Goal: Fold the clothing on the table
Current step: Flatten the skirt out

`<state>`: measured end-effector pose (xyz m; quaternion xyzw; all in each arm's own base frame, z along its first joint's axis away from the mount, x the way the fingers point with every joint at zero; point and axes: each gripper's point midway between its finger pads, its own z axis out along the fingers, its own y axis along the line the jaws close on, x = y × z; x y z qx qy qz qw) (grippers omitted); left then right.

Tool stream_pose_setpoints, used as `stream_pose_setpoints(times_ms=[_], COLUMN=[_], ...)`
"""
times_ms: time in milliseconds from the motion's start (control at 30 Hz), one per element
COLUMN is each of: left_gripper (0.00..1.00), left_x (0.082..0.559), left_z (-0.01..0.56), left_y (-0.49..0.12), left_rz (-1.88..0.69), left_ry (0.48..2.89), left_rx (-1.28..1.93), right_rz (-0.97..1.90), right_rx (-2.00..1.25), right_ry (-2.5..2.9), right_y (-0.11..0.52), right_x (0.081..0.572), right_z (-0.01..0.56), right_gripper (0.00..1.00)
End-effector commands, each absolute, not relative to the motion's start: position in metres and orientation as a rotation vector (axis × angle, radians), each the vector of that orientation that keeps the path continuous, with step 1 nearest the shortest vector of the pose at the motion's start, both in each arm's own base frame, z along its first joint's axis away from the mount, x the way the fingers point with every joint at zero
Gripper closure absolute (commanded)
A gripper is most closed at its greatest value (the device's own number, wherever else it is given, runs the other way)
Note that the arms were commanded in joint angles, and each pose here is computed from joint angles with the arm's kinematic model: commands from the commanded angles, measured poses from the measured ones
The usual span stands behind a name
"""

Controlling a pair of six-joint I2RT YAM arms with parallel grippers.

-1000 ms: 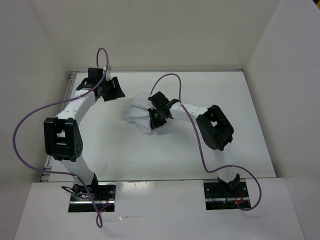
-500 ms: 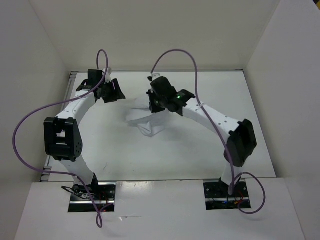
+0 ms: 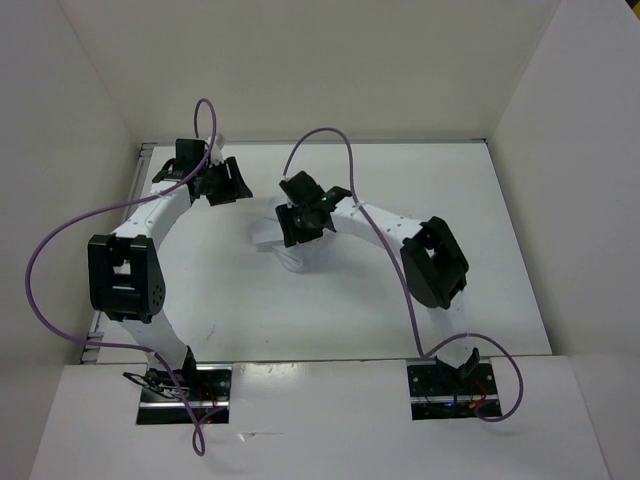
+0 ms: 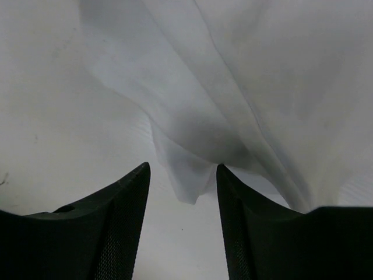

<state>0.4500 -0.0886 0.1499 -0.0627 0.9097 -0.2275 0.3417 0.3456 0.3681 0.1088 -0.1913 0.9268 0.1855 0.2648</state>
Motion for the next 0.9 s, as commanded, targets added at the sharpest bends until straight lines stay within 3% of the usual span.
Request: stream_pose_setpoints(times_ms=[0, 133, 200, 233, 267, 300, 400, 433, 567, 667, 867], left_gripper=[0.37, 0.37, 0.37, 0.37, 0.37, 0.37, 0.37, 0.37, 0.37, 0.37, 0.37], left_x=[0.456, 0.456, 0.455, 0.453, 0.453, 0.453, 0.454, 0.454, 0.456, 0.456, 0.456], left_z=[0.163, 0.162, 0.166, 0.162, 0.162, 0.162, 0.161, 0.161, 0.165, 0.161, 0.161], left_y=[-0.089, -0.084, -0.084, -0.084, -0.084, -0.084, -0.082, -0.082, -0.082, -0.084, -0.080], left_rz=[-0.610, -0.595, -0.595, -0.595, -0.595, -0.595, -0.584, -0.584, -0.584, -0.597, -0.592], left_ry=[2.314, 2.321, 2.312, 2.321, 2.321, 2.321, 2.321, 2.321, 2.313, 2.323, 2.321], left_rx=[-0.130, -0.148, -0.145, -0.148, -0.148, -0.148, -0.153, -0.153, -0.150, -0.148, -0.158], right_rz=[0.555, 0.510, 0.495, 0.488, 0.475, 0.473, 0.428, 0.457, 0.525, 0.501, 0.544], right_rx=[-0.546, -0.533, -0.524, -0.525, -0.501, -0.485, -0.465, -0.444, -0.346, -0.238, -0.270], right_ry=[2.528, 2.582, 2.615, 2.625, 2.626, 2.595, 2.454, 2.304, 2.029, 1.914, 1.873], right_y=[0.378, 0.377, 0.375, 0.373, 0.372, 0.372, 0.371, 0.372, 0.345, 0.316, 0.305], right_x=[0.340, 0.341, 0.339, 0.337, 0.339, 0.338, 0.342, 0.345, 0.333, 0.330, 0.307], right_z=[0.101, 0.070, 0.060, 0.059, 0.058, 0.076, 0.146, 0.216, 0.363, 0.412, 0.431], right_gripper=[0.45, 0.45, 0.51, 0.68, 0.97, 1.00, 1.00, 1.00, 1.00, 1.00, 1.00])
